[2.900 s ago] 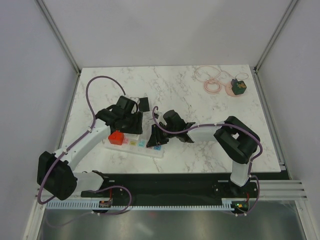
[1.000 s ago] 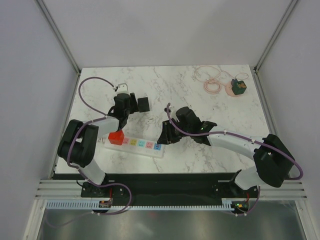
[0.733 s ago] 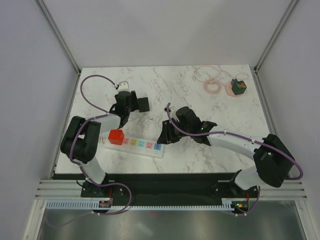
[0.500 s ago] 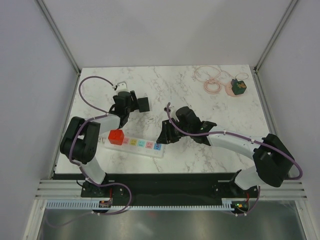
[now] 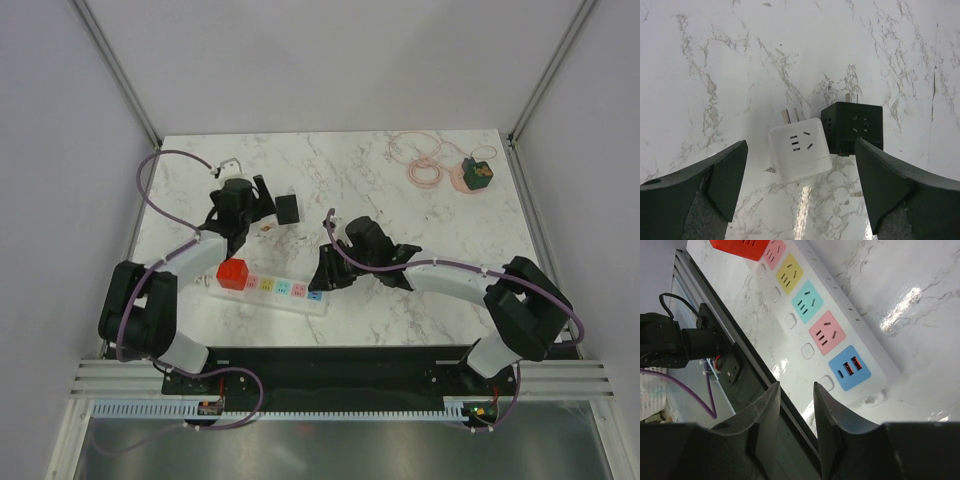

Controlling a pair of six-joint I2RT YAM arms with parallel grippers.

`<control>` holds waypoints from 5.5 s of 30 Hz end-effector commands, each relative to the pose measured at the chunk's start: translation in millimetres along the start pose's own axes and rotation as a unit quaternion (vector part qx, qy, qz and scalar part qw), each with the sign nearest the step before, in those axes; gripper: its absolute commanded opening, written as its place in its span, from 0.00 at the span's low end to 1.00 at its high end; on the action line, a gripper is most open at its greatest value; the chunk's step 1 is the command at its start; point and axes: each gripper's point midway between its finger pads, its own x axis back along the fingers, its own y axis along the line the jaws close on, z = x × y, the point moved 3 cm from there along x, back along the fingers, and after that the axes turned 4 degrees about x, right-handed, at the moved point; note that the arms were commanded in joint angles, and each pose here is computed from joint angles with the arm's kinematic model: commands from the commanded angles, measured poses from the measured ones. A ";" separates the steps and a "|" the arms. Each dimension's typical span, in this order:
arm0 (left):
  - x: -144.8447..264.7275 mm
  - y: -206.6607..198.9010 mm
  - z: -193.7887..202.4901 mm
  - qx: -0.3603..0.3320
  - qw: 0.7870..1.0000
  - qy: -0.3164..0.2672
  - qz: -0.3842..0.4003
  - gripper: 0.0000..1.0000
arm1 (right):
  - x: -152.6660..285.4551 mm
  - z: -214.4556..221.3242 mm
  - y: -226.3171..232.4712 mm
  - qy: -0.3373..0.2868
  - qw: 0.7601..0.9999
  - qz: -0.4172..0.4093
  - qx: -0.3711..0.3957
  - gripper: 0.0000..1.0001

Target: Pull the plug off the socket

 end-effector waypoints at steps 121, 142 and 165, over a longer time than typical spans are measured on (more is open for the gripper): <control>161.7 -2.5 61.0 -0.036 0.970 0.220 0.097 0.02 | -102.7 52.0 -56.7 0.105 0.992 0.039 -0.055 0.42; 164.0 -5.4 39.5 -0.037 0.972 0.224 0.061 0.02 | -103.2 56.8 -56.5 0.114 0.991 0.031 -0.058 0.42; 130.4 26.7 -19.2 0.078 0.996 -0.036 -0.032 0.02 | -93.1 3.3 -6.8 0.075 0.996 -0.036 -0.016 0.43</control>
